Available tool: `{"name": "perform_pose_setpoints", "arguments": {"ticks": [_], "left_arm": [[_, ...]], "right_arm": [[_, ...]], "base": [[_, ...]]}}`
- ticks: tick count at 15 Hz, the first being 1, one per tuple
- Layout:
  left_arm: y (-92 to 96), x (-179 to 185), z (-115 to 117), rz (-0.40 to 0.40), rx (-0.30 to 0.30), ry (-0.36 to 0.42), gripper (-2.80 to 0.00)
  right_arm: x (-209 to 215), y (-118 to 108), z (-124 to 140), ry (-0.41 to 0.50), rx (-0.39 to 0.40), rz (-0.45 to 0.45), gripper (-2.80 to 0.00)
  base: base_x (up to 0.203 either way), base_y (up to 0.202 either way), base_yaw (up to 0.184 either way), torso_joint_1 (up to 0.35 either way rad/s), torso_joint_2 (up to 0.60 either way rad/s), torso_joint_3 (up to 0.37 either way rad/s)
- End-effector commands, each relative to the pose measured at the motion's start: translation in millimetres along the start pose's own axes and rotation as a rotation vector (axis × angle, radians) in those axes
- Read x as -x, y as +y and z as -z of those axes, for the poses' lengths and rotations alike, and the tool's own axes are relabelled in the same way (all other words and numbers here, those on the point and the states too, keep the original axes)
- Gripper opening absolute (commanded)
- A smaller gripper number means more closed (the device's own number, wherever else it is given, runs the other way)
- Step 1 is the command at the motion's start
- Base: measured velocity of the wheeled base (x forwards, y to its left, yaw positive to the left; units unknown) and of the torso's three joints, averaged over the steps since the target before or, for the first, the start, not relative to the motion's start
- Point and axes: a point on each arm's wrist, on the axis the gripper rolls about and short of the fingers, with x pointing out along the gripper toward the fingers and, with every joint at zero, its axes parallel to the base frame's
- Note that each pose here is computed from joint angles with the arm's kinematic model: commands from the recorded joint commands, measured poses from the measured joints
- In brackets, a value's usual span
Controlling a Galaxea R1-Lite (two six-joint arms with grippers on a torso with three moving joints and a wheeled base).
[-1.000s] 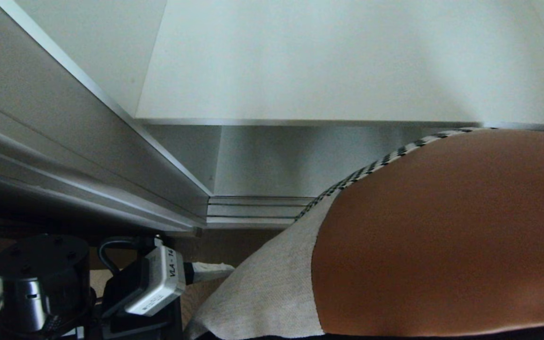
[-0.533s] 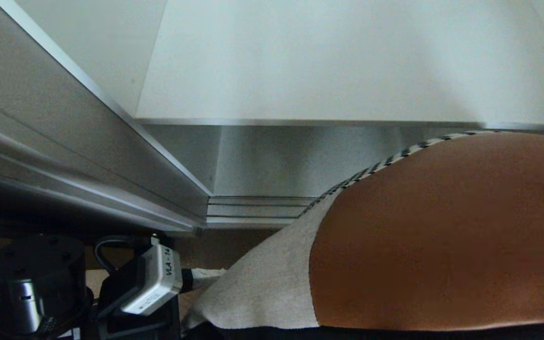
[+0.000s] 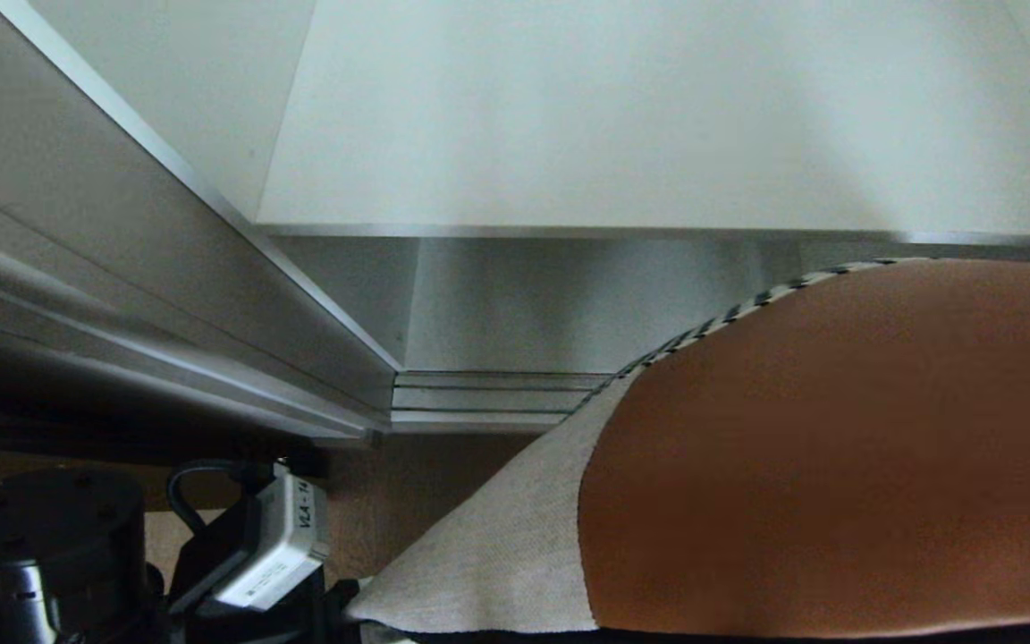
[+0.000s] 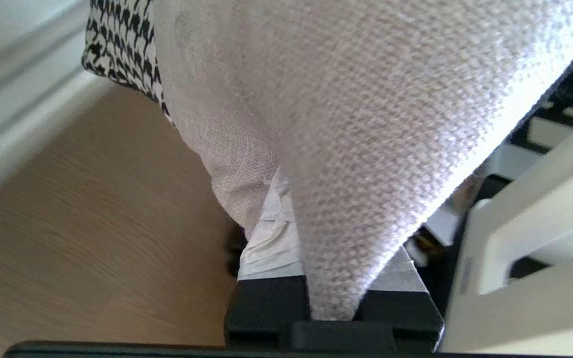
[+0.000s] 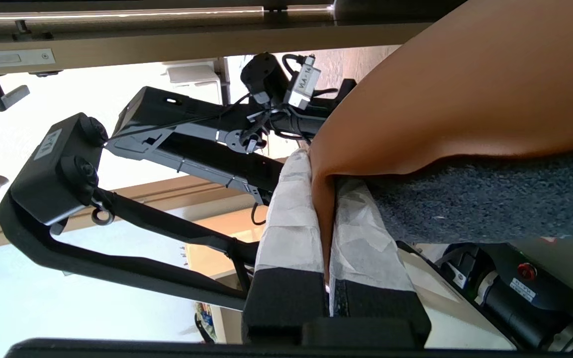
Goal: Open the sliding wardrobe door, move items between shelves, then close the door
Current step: Place the pillow on the higher shelf
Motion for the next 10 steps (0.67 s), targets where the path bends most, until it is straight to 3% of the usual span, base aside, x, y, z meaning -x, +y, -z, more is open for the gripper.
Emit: {"name": "perform_pose_setpoints", "arguments": {"ticks": [1, 3, 8, 10], "left_arm": [[-1.1, 5, -11, -0.004, 0.079, -0.054, -2.80], [-1.8, 6, -25, 0.007, 0.149, -0.103, -2.80], [-6.2, 16, -52, 0.027, 0.234, -0.152, -2.80], [-7.5, 19, -56, 0.028, 0.238, -0.170, -2.80]], "right_arm": [[3, 0, 3, 0.001, -0.003, -0.002, -2.80], [7, -2, 8, 0.005, -0.005, 0.001, -2.80], [10, -7, 16, 0.012, -0.011, 0.018, -2.80], [9, -11, 19, 0.023, -0.016, 0.025, -2.80]], "base": [[0.000, 0.000, 0.000, 0.000, 0.00, 0.000], [0.000, 0.000, 0.000, 0.000, 0.00, 0.000], [0.000, 0.000, 0.000, 0.000, 0.00, 0.000], [0.000, 0.000, 0.000, 0.000, 0.00, 0.000]]}}
